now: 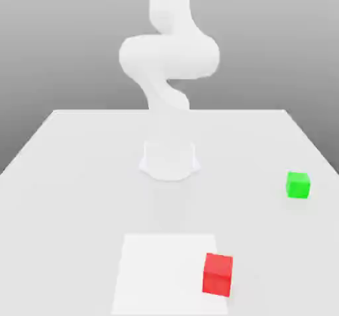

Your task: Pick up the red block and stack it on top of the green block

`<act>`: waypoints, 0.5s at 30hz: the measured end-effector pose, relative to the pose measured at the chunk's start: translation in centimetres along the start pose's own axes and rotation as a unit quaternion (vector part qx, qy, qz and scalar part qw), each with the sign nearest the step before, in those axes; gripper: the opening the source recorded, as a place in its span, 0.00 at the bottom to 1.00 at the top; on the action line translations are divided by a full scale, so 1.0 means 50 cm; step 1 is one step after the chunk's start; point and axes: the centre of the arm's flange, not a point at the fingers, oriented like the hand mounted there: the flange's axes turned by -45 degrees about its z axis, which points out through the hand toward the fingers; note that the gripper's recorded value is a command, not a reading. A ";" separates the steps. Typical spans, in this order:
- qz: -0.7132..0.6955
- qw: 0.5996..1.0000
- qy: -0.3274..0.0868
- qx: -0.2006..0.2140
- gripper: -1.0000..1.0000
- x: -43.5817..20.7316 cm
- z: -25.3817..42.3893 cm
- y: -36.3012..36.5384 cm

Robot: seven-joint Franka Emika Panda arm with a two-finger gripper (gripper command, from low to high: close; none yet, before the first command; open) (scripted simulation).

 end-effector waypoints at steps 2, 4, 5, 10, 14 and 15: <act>0.006 0.999 -0.033 -0.011 0.50 -0.012 0.091 -0.019; 0.012 0.998 -0.063 -0.021 0.50 -0.032 0.177 -0.035; 0.015 0.996 -0.079 -0.025 0.50 -0.045 0.218 -0.042; 0.030 0.987 -0.154 -0.039 0.50 -0.134 0.411 -0.072; 0.044 0.975 -0.212 -0.044 0.50 -0.231 0.543 -0.095; 0.047 0.972 -0.227 -0.045 0.50 -0.258 0.572 -0.100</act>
